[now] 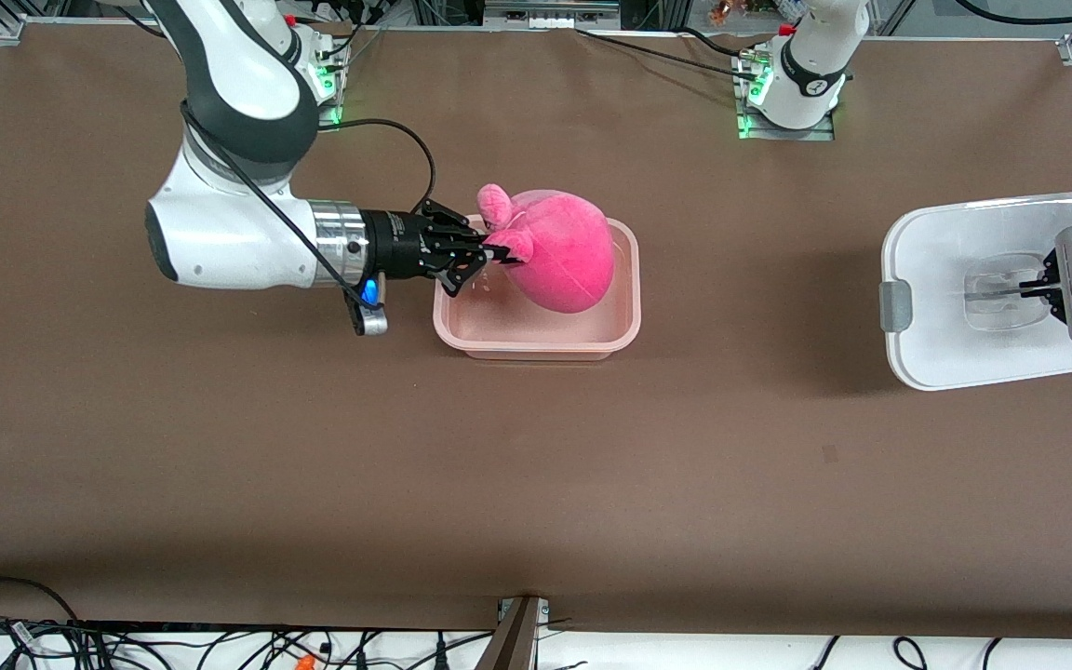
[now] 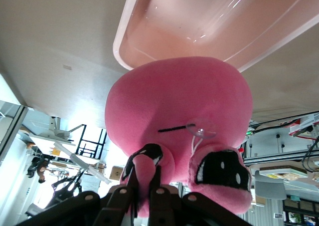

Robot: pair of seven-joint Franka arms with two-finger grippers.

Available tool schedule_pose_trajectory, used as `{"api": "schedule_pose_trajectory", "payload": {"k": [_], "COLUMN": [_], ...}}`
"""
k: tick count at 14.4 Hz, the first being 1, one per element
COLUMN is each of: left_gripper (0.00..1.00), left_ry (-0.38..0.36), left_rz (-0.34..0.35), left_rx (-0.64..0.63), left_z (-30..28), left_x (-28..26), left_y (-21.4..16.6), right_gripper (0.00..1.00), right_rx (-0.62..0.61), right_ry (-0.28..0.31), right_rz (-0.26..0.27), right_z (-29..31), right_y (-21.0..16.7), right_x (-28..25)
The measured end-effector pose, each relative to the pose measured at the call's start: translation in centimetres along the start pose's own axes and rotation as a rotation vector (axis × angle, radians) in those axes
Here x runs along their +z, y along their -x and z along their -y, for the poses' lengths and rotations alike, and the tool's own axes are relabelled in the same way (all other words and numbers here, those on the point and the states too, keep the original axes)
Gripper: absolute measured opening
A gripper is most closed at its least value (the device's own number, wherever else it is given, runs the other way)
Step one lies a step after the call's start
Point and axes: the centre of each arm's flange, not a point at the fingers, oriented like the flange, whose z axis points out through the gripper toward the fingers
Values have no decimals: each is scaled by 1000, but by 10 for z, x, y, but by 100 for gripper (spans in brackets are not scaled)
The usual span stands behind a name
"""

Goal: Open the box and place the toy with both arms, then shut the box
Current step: 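Release the toy into the tub and withdraw the right gripper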

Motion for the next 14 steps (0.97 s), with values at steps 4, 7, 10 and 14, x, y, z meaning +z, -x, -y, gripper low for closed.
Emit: {"api": "schedule_pose_trajectory", "payload": {"k": [4, 7, 10, 14], "left_gripper": [7, 7, 7, 7], "left_ry": [0, 0, 0, 1], "left_rz": [0, 0, 0, -1], "left_rx": [0, 0, 0, 0], "left_z": [0, 0, 0, 0], "left_x": [0, 0, 0, 1], "left_y": [0, 0, 0, 0], "right_gripper": [10, 10, 10, 33], "right_rx": [-9, -19, -20, -27], "right_ry": [37, 48, 53, 51], "right_rz": [20, 32, 38, 40], "right_z": [-7, -8, -8, -8], "right_y": [-31, -45, -53, -54], "right_x": [21, 30, 34, 34]}}
